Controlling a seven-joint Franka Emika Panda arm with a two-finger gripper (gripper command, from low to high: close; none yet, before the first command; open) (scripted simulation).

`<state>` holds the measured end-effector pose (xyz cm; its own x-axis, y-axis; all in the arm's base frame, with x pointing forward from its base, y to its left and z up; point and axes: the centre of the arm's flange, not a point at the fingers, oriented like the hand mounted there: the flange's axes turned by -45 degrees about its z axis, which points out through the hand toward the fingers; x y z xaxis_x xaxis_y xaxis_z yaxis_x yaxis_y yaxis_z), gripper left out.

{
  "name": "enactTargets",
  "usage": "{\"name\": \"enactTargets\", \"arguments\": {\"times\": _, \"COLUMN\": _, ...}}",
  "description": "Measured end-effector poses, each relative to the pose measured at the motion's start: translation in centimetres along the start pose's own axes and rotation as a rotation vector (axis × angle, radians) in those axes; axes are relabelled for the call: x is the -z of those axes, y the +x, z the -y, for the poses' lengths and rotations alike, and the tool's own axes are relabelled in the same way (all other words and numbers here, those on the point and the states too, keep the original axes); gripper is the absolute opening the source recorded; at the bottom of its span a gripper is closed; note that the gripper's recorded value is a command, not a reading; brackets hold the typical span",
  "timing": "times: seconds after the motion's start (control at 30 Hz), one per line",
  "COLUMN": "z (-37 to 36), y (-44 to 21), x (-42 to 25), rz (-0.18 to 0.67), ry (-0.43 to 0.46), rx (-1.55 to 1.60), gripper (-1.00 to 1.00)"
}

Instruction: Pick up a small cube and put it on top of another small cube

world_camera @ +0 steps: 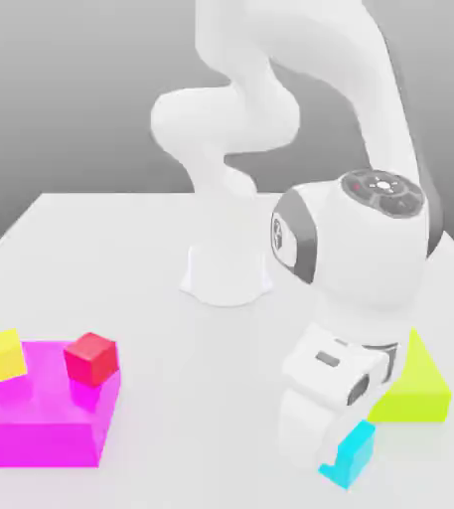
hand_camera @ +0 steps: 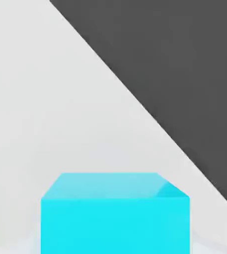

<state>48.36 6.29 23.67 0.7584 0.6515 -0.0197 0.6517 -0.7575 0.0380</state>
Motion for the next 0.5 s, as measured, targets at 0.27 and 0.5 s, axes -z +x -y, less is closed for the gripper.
{"name": "enactTargets", "arguments": {"times": 0.27, "z": -8.9, "y": -15.5, "x": 5.8, "rz": 0.015, "ry": -0.004, "rx": -0.411, "gripper": -1.0}}
{"name": "enactTargets", "arguments": {"times": 0.5, "z": -9.9, "y": -25.5, "x": 6.2, "rz": -0.008, "ry": 0.046, "rx": -0.663, "gripper": -1.0}}
